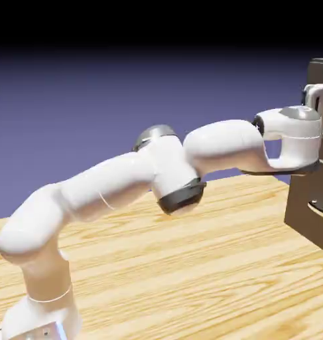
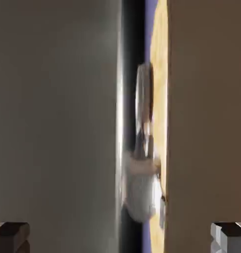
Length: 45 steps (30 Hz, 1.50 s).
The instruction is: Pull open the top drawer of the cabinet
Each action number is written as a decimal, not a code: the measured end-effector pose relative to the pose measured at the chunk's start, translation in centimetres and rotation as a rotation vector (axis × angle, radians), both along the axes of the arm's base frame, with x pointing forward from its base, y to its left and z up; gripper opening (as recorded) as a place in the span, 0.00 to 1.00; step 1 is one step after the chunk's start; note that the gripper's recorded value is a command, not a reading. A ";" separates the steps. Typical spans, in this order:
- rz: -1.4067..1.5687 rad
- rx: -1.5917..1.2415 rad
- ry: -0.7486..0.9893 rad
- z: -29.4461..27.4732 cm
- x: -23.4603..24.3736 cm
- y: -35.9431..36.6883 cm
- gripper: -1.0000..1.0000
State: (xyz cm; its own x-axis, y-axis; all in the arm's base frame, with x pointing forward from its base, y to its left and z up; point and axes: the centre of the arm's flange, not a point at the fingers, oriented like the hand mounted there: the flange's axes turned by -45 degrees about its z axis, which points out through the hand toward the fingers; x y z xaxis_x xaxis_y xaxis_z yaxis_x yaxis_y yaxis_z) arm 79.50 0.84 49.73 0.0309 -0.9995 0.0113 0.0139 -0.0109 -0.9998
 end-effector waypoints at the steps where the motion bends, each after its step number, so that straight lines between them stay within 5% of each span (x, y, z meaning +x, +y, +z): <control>1: -0.003 0.001 0.001 0.0 0.2 -0.3 0.50; 8: -0.029 0.011 0.013 -0.8 1.1 -3.2 0.50; 9: -0.030 0.011 0.014 -0.8 1.2 -3.2 0.00; 27: -0.030 0.010 0.013 -0.8 -3.8 -3.2 0.00; 45: -0.030 0.010 0.013 -0.8 -16.1 -3.2 0.00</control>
State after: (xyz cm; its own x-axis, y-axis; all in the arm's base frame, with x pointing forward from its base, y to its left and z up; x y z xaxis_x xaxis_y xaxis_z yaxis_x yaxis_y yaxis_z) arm 63.44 -2.40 48.94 0.0010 -1.0000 0.0010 0.0007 -0.0010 -1.0000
